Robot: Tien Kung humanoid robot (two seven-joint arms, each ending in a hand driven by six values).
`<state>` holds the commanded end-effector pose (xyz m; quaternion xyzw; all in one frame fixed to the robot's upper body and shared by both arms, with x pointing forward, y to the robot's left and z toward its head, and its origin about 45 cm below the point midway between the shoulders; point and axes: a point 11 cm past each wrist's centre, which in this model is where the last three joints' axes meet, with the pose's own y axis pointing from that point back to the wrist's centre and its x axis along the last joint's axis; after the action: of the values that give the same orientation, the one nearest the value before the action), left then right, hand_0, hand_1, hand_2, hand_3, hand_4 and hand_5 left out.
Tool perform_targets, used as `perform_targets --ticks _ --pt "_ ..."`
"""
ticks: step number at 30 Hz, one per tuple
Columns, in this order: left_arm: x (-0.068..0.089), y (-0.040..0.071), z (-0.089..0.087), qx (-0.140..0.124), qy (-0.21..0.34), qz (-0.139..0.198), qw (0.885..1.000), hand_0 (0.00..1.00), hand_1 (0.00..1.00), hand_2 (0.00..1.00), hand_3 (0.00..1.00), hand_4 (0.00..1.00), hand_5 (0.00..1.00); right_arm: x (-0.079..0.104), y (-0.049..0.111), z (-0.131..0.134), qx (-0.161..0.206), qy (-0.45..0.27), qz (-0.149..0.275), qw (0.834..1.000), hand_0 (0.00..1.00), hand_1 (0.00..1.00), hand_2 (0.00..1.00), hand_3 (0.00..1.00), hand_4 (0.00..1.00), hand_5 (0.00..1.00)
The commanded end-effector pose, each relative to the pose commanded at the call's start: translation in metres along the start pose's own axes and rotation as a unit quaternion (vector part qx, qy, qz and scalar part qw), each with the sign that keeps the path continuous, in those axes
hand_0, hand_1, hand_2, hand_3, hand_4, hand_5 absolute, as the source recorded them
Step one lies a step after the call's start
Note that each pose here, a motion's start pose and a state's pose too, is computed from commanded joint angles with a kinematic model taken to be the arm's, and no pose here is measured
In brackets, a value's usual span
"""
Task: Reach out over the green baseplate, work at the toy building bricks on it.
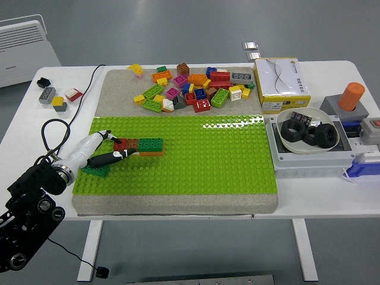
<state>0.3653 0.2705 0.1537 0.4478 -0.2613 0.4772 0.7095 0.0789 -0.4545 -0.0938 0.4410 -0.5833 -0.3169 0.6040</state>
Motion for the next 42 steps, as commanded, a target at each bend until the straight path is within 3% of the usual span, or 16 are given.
perform_targets --ticks 13,31,33,34,39,40,42 --pt "-0.004 0.001 -0.001 -0.001 0.002 -0.004 1.0 0.978 0.985 0.998 0.713 0.979 0.884 0.0 0.0 0.0 -0.001 0.0 0.0 1.0 0.514 0.696 0.653 0.75 0.816 0.783" --pt "0.004 0.006 0.012 -0.019 0.046 0.023 0.998 0.976 0.982 0.997 0.714 0.978 0.823 -0.002 0.0 0.006 -0.006 -0.006 -0.004 1.0 0.514 0.696 0.653 0.748 0.816 0.785" --pt "0.004 0.01 0.015 -0.028 0.062 0.027 0.997 0.976 0.982 0.997 0.714 0.978 0.823 -0.002 0.0 0.007 -0.007 -0.006 -0.004 1.0 0.514 0.696 0.653 0.748 0.816 0.785" --pt "0.006 0.013 0.018 -0.04 0.075 0.034 0.996 0.971 0.976 0.997 0.731 0.956 0.736 -0.002 0.0 0.007 -0.007 -0.007 -0.004 1.0 0.514 0.696 0.658 0.749 0.816 0.786" --pt "0.016 0.033 0.023 -0.088 0.122 0.069 0.986 0.971 0.976 0.997 0.731 0.956 0.736 -0.003 0.0 0.009 -0.008 -0.009 -0.006 1.0 0.514 0.696 0.658 0.749 0.816 0.786" --pt "0.019 0.036 0.023 -0.097 0.128 0.074 0.984 0.951 0.955 0.983 0.751 0.919 0.545 -0.003 0.0 0.009 -0.008 -0.008 -0.006 1.0 0.514 0.696 0.664 0.749 0.815 0.788" --pt "0.024 0.046 0.021 -0.113 0.141 0.087 0.98 0.951 0.955 0.983 0.751 0.919 0.545 -0.004 0.0 0.01 -0.009 -0.004 -0.006 1.0 0.514 0.696 0.664 0.749 0.815 0.788"
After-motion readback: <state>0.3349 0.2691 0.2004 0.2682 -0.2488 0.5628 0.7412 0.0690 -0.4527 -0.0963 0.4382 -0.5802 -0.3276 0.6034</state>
